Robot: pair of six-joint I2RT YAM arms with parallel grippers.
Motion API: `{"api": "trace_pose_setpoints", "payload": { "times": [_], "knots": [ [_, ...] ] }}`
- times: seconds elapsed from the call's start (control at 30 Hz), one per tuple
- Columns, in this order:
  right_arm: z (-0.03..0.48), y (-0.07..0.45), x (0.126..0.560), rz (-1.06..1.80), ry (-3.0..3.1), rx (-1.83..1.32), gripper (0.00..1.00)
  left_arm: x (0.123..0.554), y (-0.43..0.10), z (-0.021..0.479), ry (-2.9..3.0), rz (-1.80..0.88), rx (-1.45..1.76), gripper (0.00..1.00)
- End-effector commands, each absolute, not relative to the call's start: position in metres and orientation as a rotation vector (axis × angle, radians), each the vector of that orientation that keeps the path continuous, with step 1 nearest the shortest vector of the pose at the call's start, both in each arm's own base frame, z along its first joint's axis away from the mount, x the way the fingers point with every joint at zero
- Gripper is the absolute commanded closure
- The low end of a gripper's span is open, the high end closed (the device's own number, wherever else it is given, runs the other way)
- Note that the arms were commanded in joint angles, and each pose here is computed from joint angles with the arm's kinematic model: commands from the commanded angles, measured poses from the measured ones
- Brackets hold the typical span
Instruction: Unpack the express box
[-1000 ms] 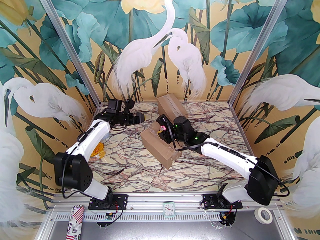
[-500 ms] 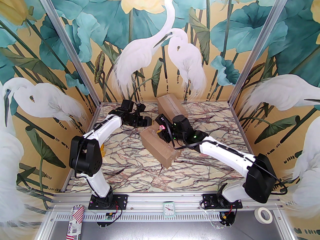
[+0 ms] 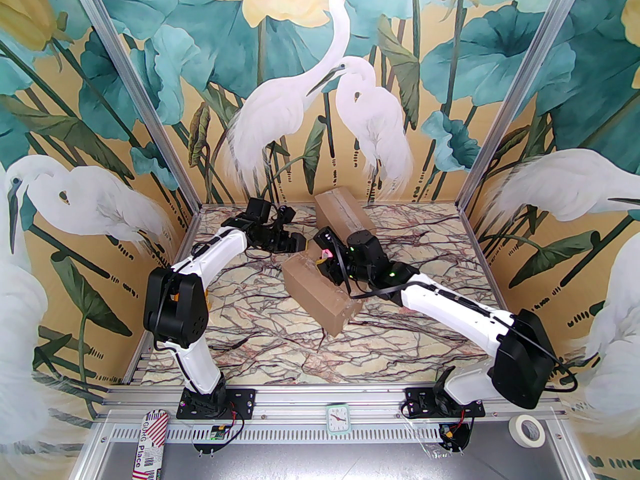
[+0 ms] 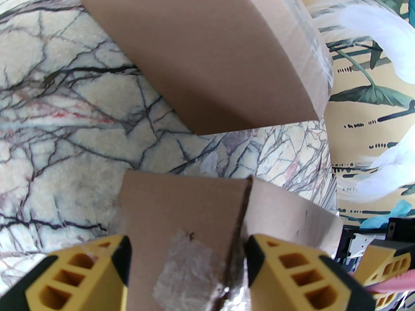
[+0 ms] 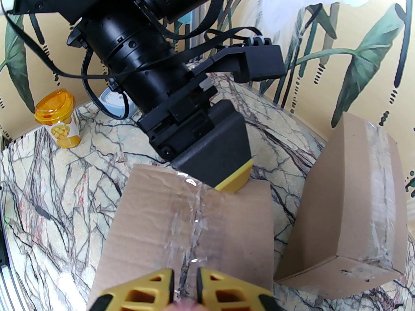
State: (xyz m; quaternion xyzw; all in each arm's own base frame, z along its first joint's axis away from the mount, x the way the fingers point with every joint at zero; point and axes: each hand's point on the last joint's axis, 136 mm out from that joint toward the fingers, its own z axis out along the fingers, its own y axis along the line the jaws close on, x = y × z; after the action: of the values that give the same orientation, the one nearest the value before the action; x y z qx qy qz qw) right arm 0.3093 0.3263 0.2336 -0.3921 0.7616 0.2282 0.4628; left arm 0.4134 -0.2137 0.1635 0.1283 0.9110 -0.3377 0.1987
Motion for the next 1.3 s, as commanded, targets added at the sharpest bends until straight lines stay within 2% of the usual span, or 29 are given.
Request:
{"api": "trace_pose_setpoints", "payload": {
  "times": [0.0, 0.53, 0.7, 0.9, 1.27],
  "knots": [
    [0.228, 0.313, 0.296, 0.562, 1.943, -0.927, 1.00, 0.415, -0.184, 0.114, 2.708, -0.715, 0.318, 0.41],
    [0.218, 0.284, 0.272, 0.529, 1.981, -0.900, 1.00, 0.420, -0.181, 0.115, 2.707, -0.669, 0.356, 0.42],
    [0.225, 0.289, 0.277, 0.534, 1.952, -0.895, 1.00, 0.423, -0.194, 0.167, 2.571, -0.766, 0.386, 0.25],
    [0.231, 0.297, 0.281, 0.546, 1.931, -0.922, 1.00, 0.394, -0.194, 0.216, 2.458, -0.845, 0.449, 0.23],
    [0.236, 0.301, 0.282, 0.546, 1.912, -0.945, 1.00, 0.338, -0.209, 0.179, 2.567, -1.062, 0.516, 0.29]
  ]
}}
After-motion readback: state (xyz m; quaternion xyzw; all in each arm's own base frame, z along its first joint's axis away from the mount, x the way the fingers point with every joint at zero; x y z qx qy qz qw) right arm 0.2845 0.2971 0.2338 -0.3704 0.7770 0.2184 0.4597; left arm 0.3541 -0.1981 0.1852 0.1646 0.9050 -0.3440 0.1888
